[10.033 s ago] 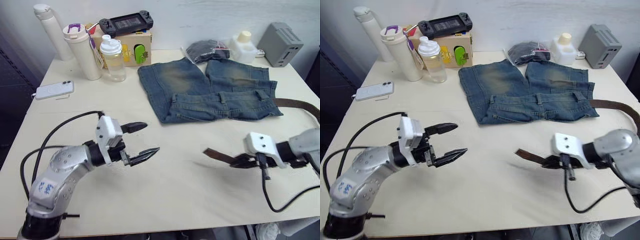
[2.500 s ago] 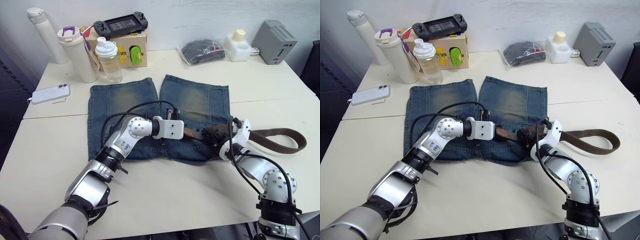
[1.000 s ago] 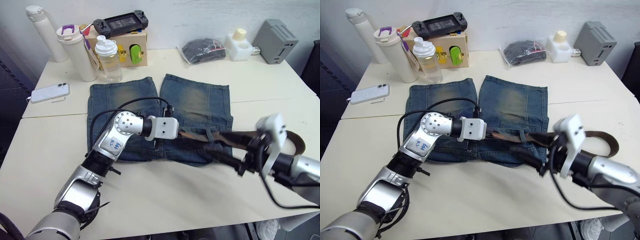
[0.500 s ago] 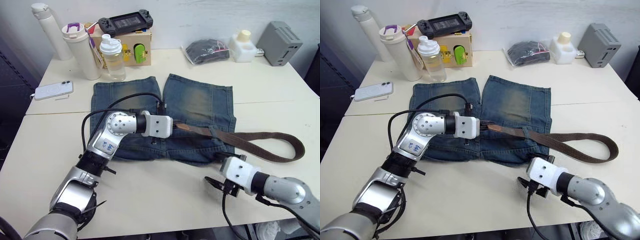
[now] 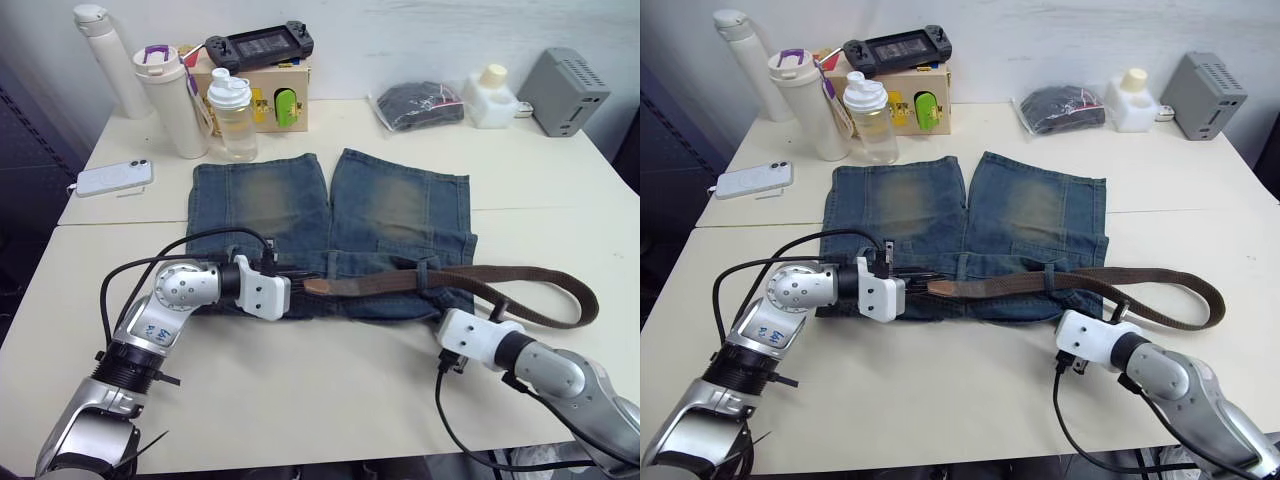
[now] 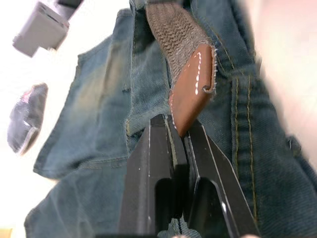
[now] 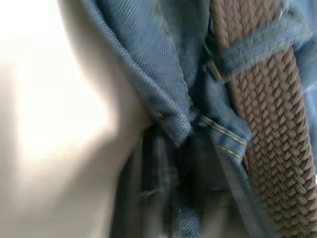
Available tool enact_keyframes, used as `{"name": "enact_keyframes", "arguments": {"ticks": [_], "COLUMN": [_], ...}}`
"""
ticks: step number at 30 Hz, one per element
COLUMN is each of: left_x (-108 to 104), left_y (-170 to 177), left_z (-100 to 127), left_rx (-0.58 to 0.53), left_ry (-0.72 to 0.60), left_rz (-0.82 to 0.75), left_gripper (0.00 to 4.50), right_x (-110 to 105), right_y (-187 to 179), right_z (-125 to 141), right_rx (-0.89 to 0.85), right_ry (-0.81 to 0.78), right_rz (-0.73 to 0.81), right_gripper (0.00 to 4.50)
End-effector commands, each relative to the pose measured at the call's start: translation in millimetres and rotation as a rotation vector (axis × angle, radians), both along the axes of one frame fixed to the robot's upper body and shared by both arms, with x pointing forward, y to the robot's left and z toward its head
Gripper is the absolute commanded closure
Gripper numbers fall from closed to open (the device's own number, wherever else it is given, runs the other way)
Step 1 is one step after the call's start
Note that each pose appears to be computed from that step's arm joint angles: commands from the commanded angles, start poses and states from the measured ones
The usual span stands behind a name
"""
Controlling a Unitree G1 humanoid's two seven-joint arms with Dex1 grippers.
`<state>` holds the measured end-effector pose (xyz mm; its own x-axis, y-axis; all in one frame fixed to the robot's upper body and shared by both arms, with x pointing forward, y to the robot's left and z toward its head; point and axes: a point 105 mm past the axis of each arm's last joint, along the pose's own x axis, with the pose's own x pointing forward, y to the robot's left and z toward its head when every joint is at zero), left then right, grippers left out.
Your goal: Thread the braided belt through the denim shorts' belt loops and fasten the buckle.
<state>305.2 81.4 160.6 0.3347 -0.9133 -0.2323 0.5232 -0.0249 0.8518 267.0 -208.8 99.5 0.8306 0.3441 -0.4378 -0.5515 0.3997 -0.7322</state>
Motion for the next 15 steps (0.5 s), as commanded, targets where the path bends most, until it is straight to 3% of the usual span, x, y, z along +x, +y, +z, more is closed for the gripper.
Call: {"name": "enact_keyframes", "arguments": {"ticks": [1, 6, 10, 13, 15], "left_x": [-2.1, -0.9, -1.7, -3.3, -4.6], "left_y": [-6.4, -13.2, -19.7, -24.6, -27.9], "left_z": [15.8, 16.9, 17.4, 19.5, 19.9], "left_rx": [-0.061, -0.076, -0.101, -0.119, -0.130], "left_ry": [-0.068, -0.084, -0.085, -0.092, -0.097], "left_rz": [-0.003, -0.002, -0.006, -0.013, -0.020], "left_gripper": [4.50, 4.50, 4.50, 4.50, 4.50], "right_x": [4.1, -0.4, -12.0, -11.7, -7.3], "right_y": [-41.2, -39.8, -11.6, -8.1, -12.0], "right_z": [10.9, 14.5, 15.9, 27.1, 42.1], "right_rx": [-0.081, -0.084, 0.067, 0.186, 0.317], "right_ry": [-0.013, -0.003, 0.064, 0.075, 0.061], "right_rz": [-0.107, -0.039, 0.032, -0.012, -0.076], "right_gripper": [4.46, 4.46, 4.46, 4.46, 3.54]}}
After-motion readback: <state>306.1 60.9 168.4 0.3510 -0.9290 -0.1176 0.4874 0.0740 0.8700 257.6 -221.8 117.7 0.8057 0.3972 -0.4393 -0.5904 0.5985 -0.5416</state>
